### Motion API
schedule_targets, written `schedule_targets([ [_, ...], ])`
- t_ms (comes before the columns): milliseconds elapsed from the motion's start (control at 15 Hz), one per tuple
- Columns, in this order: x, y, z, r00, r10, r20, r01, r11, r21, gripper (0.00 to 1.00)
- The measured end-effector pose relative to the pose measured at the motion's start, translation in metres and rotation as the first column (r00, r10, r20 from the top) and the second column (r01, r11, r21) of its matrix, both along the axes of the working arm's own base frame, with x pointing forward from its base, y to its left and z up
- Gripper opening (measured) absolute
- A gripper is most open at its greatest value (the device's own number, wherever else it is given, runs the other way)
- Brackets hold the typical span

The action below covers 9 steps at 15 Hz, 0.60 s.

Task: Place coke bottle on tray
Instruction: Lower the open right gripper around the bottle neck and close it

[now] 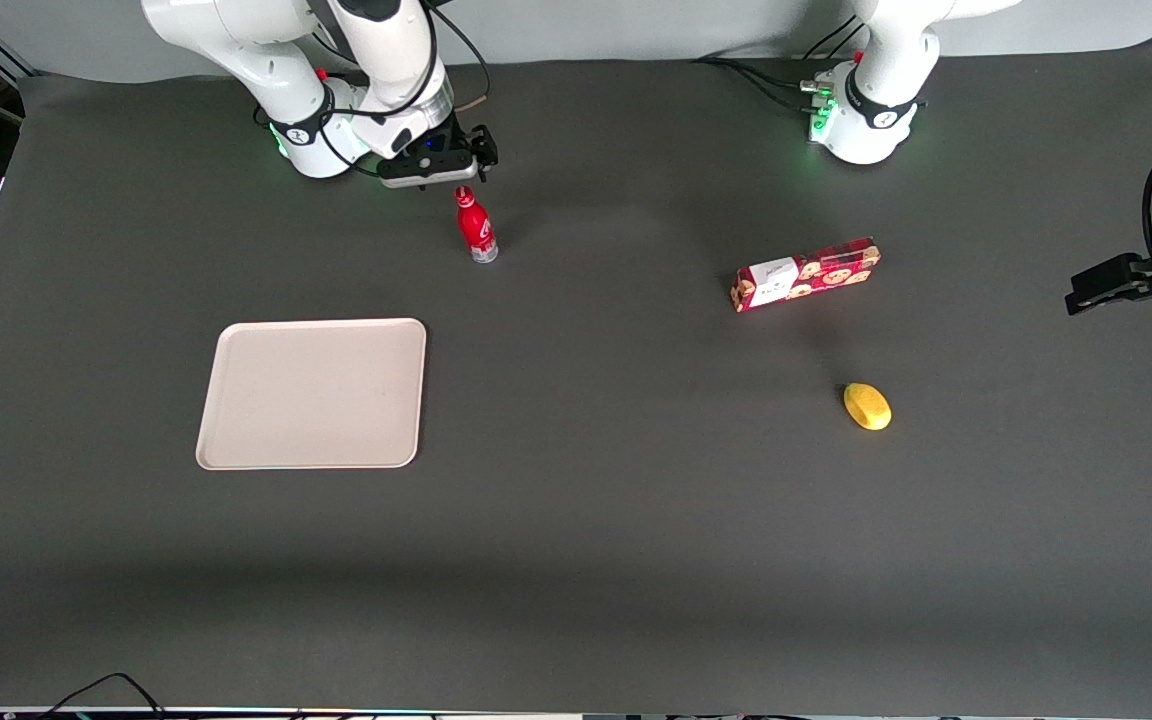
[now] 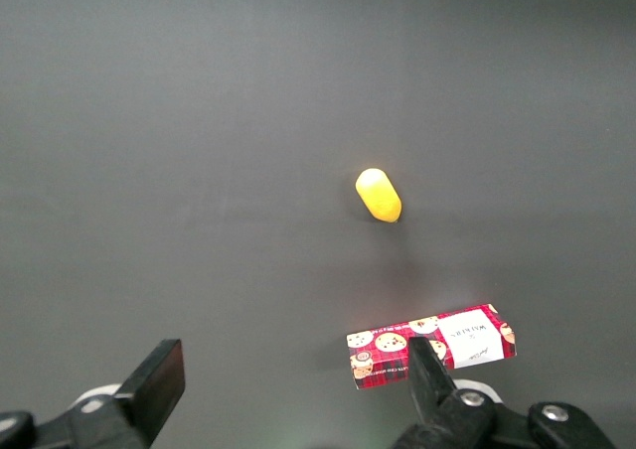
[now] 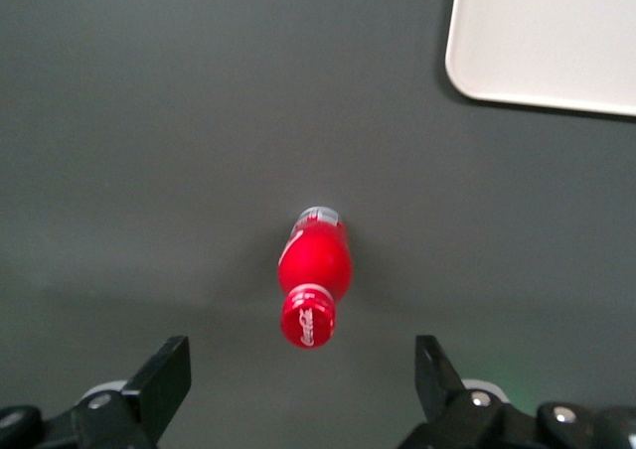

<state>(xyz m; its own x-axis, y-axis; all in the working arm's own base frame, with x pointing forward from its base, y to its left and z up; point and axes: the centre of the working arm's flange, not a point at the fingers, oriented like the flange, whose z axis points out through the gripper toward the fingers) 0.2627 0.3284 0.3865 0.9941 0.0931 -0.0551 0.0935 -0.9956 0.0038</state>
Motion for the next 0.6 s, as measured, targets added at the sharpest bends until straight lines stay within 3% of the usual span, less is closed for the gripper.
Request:
schedule_targets([
  [333,-0.012,-0.004,-0.021,1.000,0.004,0.028,-0.004,1.000,-0.015,1.00],
  [600,-0.010,-0.009,-0.033,0.999,-0.022,0.026,0.021,1.000,0.010,1.00],
])
